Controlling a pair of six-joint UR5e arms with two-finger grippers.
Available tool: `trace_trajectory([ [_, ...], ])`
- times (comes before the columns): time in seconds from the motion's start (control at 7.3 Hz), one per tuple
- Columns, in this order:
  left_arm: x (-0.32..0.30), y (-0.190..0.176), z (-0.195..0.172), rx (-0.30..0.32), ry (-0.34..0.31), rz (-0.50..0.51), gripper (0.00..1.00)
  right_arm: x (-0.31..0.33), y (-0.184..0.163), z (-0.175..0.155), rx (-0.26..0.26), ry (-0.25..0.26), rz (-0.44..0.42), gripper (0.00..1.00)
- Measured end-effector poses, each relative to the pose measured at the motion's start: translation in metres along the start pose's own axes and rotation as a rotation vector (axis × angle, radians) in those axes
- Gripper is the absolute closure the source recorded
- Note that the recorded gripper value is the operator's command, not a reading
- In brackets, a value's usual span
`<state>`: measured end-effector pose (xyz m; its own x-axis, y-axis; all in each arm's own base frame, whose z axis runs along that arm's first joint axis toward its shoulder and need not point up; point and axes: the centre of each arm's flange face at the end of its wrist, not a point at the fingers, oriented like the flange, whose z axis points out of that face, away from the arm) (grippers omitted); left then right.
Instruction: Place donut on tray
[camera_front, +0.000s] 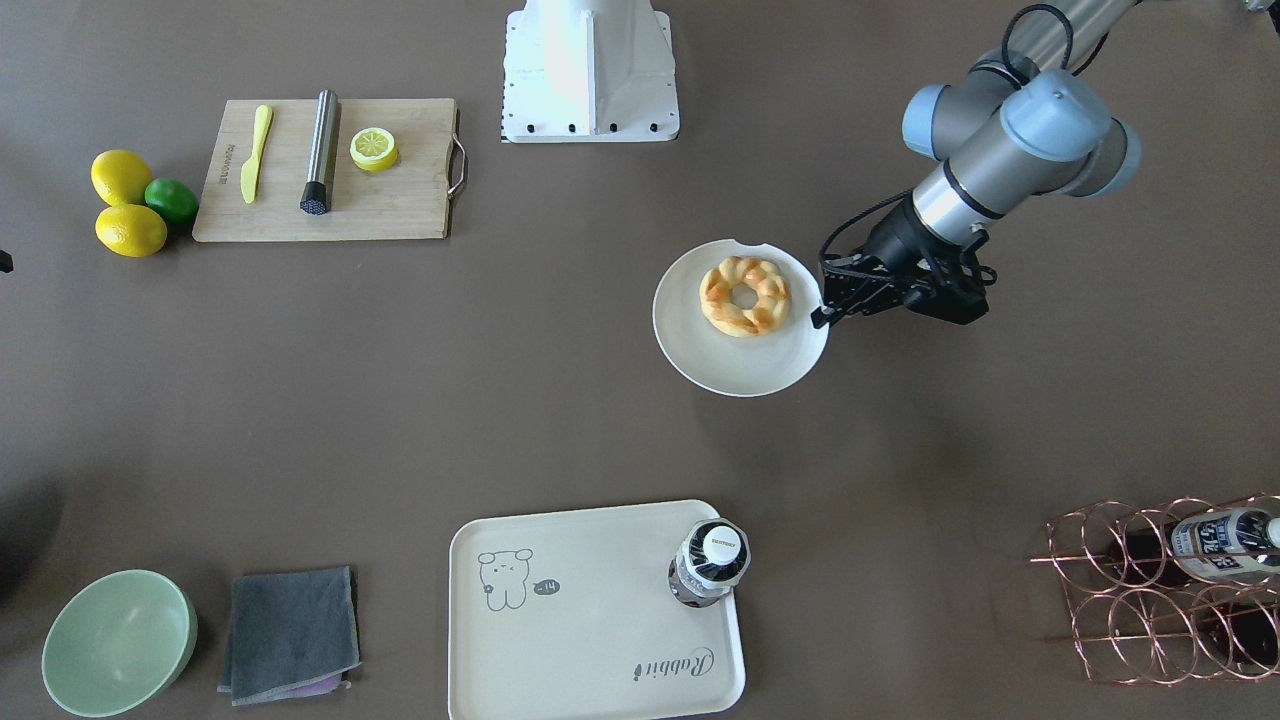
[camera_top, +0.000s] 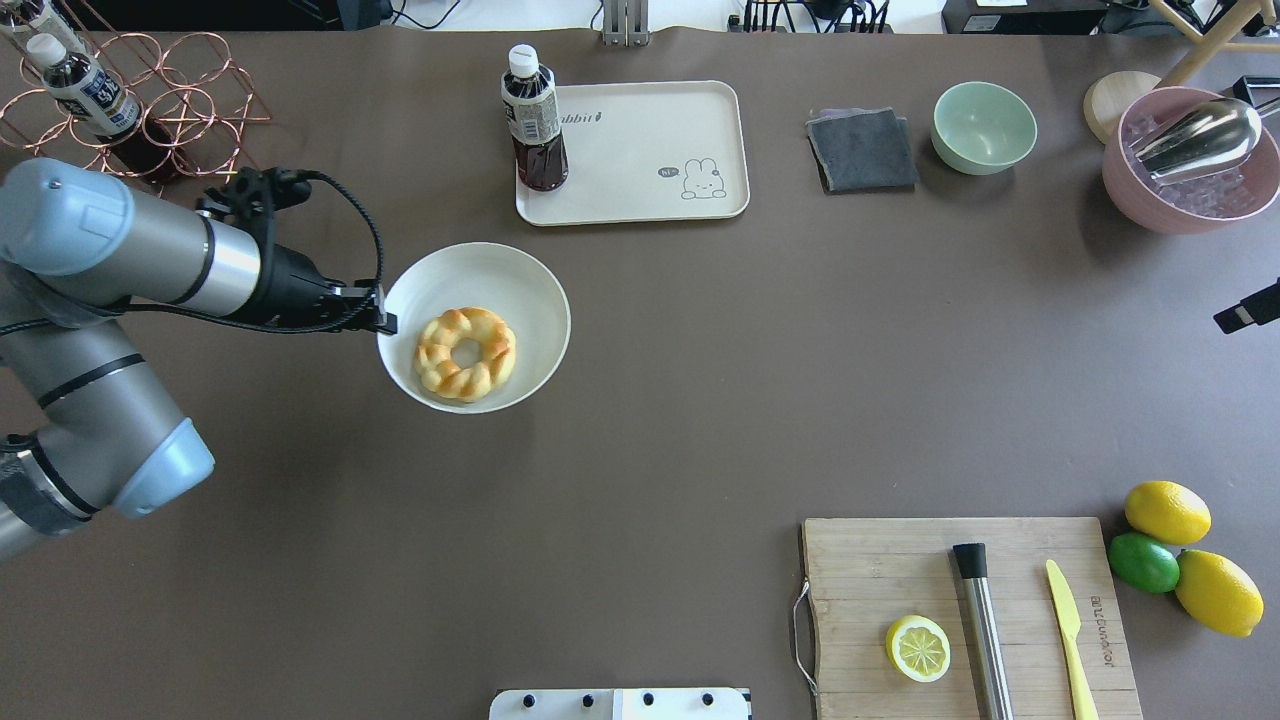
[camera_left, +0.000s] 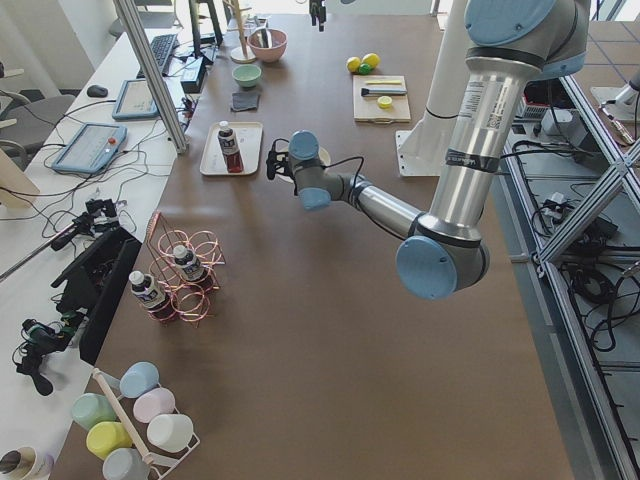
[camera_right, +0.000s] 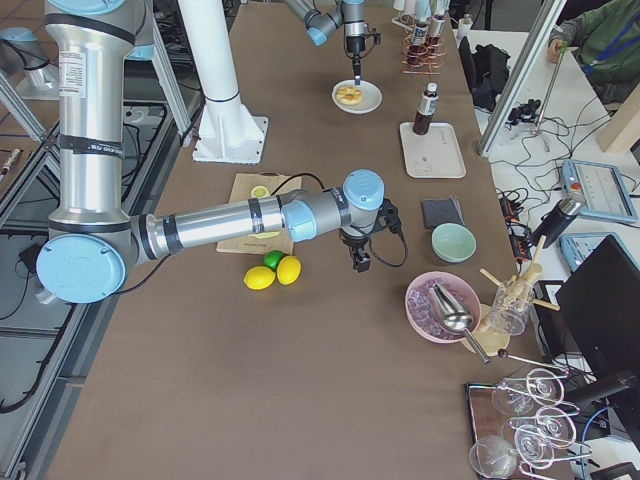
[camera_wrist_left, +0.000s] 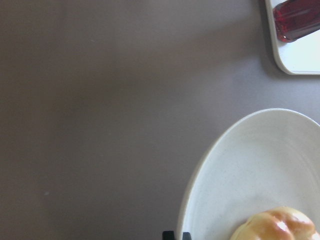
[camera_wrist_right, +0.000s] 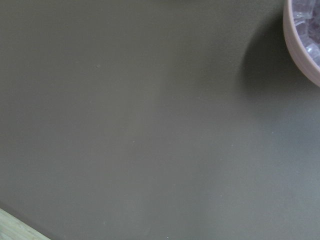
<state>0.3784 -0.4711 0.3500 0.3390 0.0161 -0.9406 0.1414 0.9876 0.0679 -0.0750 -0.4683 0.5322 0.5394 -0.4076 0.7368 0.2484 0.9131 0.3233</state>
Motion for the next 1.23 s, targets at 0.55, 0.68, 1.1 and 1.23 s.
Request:
trace_trajectory([
  [0.55,0.203,0.074,0.060,-0.008,-0.058,-0.083,1.00,-0.063,-0.020,0.033,0.035,-0.032,0.115,0.00],
  [0.68,0.238,0.094,0.071,-0.004,-0.051,-0.099,1.00,-0.087,-0.025,0.045,0.050,-0.055,0.149,0.00],
  [1.1,0.331,0.123,0.115,0.022,-0.030,-0.161,1.00,-0.184,-0.046,0.069,0.067,-0.132,0.216,0.01],
  [1.23,0.343,0.126,0.118,0.025,-0.023,-0.186,1.00,-0.215,-0.053,0.075,0.067,-0.154,0.269,0.02],
])
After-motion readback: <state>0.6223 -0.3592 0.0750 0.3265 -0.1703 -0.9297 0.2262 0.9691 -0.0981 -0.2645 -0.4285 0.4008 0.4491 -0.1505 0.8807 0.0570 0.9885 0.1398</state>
